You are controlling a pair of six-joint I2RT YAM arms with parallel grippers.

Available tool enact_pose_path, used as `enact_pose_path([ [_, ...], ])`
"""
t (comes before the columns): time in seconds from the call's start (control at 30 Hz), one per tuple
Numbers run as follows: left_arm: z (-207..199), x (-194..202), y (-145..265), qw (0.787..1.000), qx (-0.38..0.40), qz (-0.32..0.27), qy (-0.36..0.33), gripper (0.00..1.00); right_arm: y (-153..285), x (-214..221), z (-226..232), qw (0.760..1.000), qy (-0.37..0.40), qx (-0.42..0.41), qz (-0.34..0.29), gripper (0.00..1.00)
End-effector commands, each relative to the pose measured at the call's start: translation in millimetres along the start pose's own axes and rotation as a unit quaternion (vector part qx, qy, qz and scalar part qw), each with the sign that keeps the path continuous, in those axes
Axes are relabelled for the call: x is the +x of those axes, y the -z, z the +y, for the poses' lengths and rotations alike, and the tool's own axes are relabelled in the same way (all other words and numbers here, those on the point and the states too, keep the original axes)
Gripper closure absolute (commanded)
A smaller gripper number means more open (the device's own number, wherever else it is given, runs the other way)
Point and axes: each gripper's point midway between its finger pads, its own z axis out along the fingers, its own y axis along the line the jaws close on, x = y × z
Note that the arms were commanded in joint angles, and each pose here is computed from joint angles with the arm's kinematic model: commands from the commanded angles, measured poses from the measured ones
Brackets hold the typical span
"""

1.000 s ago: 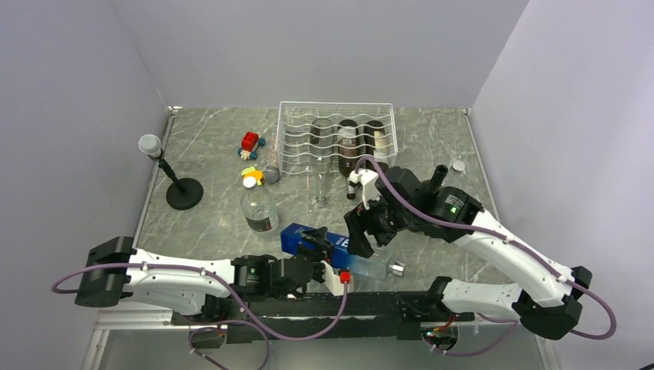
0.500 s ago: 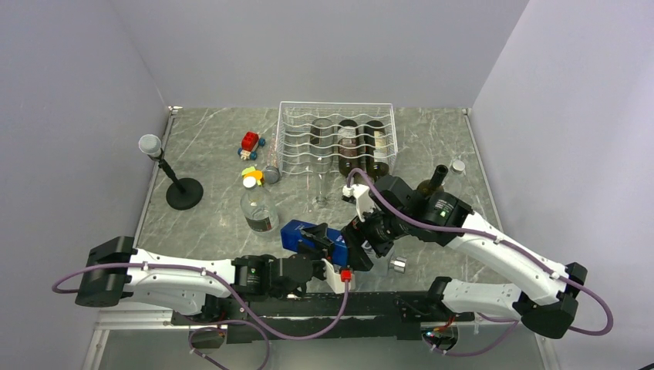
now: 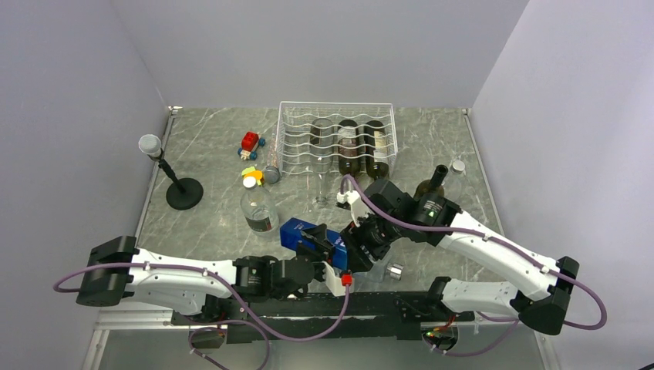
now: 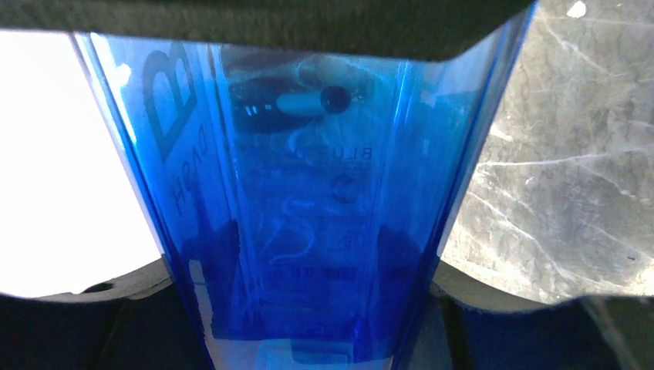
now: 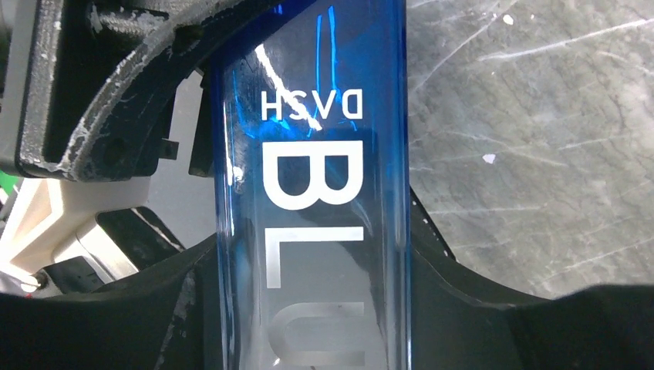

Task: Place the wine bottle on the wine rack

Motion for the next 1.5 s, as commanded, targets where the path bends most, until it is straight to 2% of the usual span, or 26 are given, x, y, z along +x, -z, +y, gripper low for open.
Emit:
enact_pose_path([
  [0.0, 74.9, -30.5, 12.8, 0.983, -0.134, -0.044, 0.117, 0.99, -5.1, 12.9, 1.2, 0.999, -0.01, 0.0, 0.03, 0.7],
  [0.1, 73.6, -30.6, 12.4, 0.983, -0.13, -0.044, 0.119, 0.99, -5.2, 11.8, 2.0, 1.0, -0.006, 0.001, 0.029, 1.0],
  [0.23, 70.6, -27.1, 11.5, 0.984, -0.125, -0.03, 0.122, 0.99, -1.7, 5.8, -0.6, 1.0, -0.005, 0.015, 0.013, 1.0],
  [0.3, 66.5, -22.9, 10.2, 0.985, -0.119, -0.015, 0.122, 0.94, 2.4, -0.3, -1.8, 1.0, -0.007, 0.025, -0.003, 1.0],
  [0.33, 64.8, -20.5, 9.3, 0.986, -0.117, -0.006, 0.12, 0.87, 6.1, -3.8, -1.6, 0.999, -0.008, 0.032, -0.014, 1.0],
  [0.4, 59.7, -16.3, 7.3, 0.987, -0.11, 0.008, 0.114, 0.58, 16.2, -12.4, 1.8, 0.998, -0.006, 0.04, -0.039, 1.0],
  [0.43, 57.0, -14.9, 6.2, 0.988, -0.107, 0.013, 0.112, 0.47, 22.0, -16.5, 3.5, 0.998, -0.005, 0.043, -0.049, 1.0],
  [0.57, 48.4, -14.0, 1.4, 0.991, -0.094, 0.017, 0.099, 0.28, 36.4, -23.6, 5.1, 0.996, -0.006, 0.058, -0.065, 1.0],
  [0.6, 47.1, -13.9, 0.4, 0.991, -0.094, 0.016, 0.094, 0.06, 37.7, -24.0, 4.8, 0.996, -0.007, 0.06, -0.065, 1.0],
  [0.63, 45.4, -13.2, -0.9, 0.992, -0.093, 0.017, 0.086, 0.01, 39.0, -24.4, 3.9, 0.996, -0.007, 0.064, -0.067, 1.0],
  [0.83, 43.8, -10.2, -1.6, 0.992, -0.107, 0.018, 0.065, 0.01, 50.4, -28.4, -9.4, 0.989, -0.027, 0.109, -0.096, 1.0],
  [0.97, 41.5, -10.5, 0.4, 0.993, -0.099, 0.012, 0.068, 0.01, 64.5, -34.2, -24.3, 0.978, -0.044, 0.158, -0.126, 1.0],
  [1.13, 44.4, -12.6, 6.8, 0.991, -0.103, 0.008, 0.087, 0.01, 69.8, -37.9, -30.9, 0.972, -0.054, 0.178, -0.146, 1.0],
  [1.33, 73.8, -21.6, 28.6, 0.974, -0.117, -0.007, 0.196, 0.01, 53.5, -41.7, -32.4, 0.972, -0.061, 0.167, -0.157, 1.0],
  [1.47, 104.0, -25.0, 55.0, 0.95, -0.13, -0.021, 0.284, 0.01, 44.9, -47.2, -33.3, 0.969, -0.067, 0.159, -0.175, 1.0],
])
